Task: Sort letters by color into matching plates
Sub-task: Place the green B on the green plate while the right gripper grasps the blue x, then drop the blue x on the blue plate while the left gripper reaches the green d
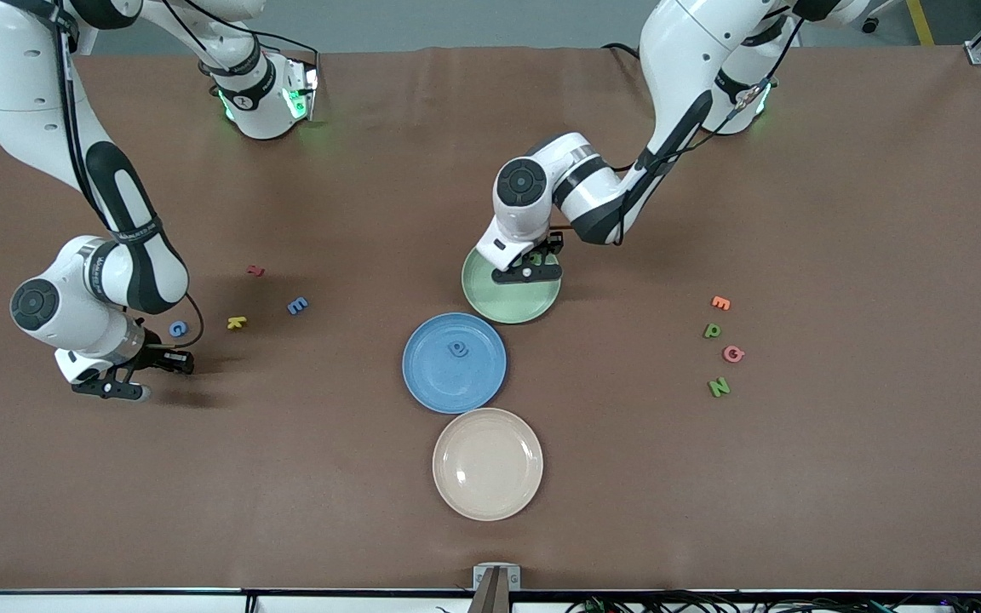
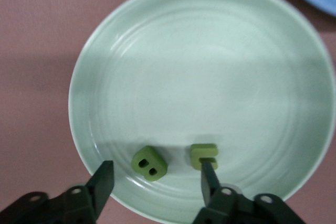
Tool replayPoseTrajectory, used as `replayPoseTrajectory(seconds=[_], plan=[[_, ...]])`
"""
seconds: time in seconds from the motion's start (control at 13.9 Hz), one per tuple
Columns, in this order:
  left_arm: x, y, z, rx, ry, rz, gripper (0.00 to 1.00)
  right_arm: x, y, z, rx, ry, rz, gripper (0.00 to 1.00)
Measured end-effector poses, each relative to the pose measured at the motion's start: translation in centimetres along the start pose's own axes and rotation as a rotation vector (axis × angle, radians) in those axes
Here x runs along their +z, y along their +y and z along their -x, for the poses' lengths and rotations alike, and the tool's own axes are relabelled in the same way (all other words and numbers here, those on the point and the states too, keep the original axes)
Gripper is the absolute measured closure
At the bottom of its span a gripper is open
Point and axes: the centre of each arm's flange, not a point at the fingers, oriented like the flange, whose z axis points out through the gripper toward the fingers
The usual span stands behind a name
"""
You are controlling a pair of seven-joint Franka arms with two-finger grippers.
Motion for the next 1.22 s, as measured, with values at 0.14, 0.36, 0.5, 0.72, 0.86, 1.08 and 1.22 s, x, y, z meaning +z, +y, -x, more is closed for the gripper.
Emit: replayPoseTrajectory(seconds=[0.14, 0.36, 0.5, 0.72, 0.86, 1.08, 1.22], plan=[[-1.9, -0.1, -1.9, -0.025, 0.026, 0.031, 0.01, 0.0, 0.0, 0.0, 0.000, 0.000, 0.000, 0.73], [-4.6, -2.8, -5.9, -0.017, 0.044, 0.041, 0.00, 0.0, 0.0, 0.0, 0.000, 0.000, 0.000, 0.73], [-6.3, -6.1, -8.8, -0.004, 0.048, 0.033, 0.00, 0.0, 0.0, 0.0, 0.000, 0.000, 0.000, 0.73], [-7.9, -11.8, -12.3, 0.012, 0.034, 0.006, 0.00, 0.0, -0.1, 0.0, -0.001, -0.015, -0.003, 0.73], [-8.0, -15.9, -14.2, 0.023, 0.031, -0.016, 0.00, -0.8, -0.7, 0.1, 0.000, -0.084, -0.018, 0.73], [-6.6, -21.6, -15.5, 0.031, 0.032, -0.092, 0.01, -5.7, -4.3, -0.7, 0.056, -0.157, -0.039, 0.73], [-5.6, -24.8, -16.0, 0.040, 0.031, -0.118, 0.00, -8.6, -9.1, -0.5, 0.122, -0.156, -0.037, 0.73]])
